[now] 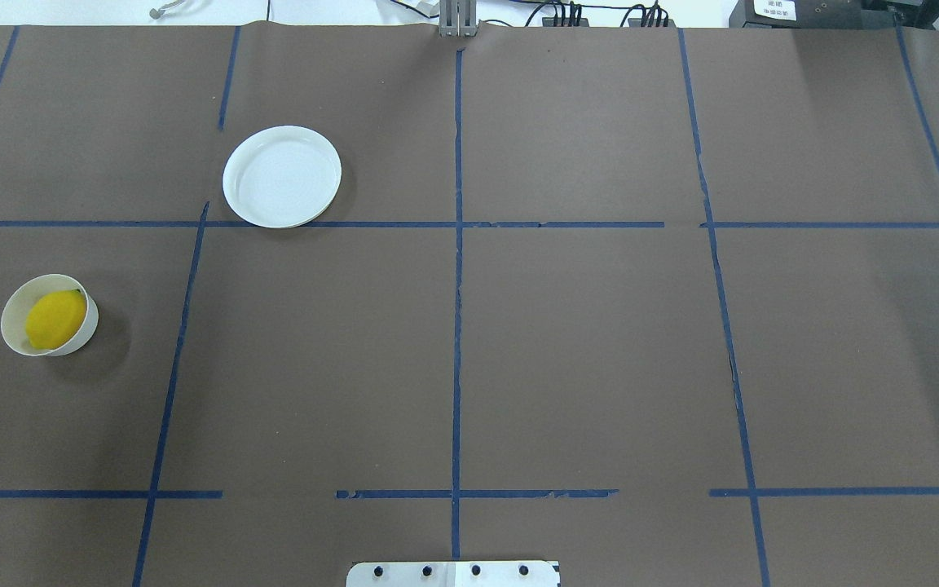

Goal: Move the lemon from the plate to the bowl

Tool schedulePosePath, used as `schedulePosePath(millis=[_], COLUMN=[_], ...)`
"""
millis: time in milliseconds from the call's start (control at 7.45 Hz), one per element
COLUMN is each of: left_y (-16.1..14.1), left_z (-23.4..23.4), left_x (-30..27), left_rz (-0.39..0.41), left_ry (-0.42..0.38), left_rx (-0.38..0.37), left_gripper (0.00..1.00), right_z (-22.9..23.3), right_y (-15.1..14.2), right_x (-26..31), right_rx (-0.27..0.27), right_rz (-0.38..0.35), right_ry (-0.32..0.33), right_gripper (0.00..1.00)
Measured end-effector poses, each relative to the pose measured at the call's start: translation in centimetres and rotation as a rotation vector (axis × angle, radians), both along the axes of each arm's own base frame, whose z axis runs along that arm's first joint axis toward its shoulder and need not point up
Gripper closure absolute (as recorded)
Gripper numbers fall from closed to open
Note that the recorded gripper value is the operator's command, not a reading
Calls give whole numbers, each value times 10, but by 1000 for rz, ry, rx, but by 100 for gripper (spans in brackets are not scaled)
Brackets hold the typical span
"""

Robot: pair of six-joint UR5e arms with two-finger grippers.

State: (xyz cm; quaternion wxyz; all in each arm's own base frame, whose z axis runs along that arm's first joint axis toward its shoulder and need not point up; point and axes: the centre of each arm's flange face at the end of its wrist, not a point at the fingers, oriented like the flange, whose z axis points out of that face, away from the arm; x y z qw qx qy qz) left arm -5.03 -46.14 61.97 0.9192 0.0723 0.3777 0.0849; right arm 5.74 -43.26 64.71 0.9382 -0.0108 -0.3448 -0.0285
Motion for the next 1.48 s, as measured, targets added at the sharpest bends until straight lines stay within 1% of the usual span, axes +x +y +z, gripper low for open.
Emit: schedulePosePath(millis=[268,537,805,1073,1476], left_y=[6,10,9,7,7], left_z=[17,24,25,20,18], left_x=[-12,-14,-14,-14,-15], left_rz=[-28,-43,-110,-134,-137], left_ry=[17,25,31,31,26], left_rx=[-48,-116,-197,-208,-203], left_gripper=[0,0,0,0,0], right_z=[0,0,0,0,0], right_y=[0,0,0,0,0], right_x=[0,0,0,0,0], right_rx=[0,0,0,0,0], right_rz=[0,0,0,0,0], right_ry=[0,0,0,0,0], right_gripper=[0,0,0,0,0])
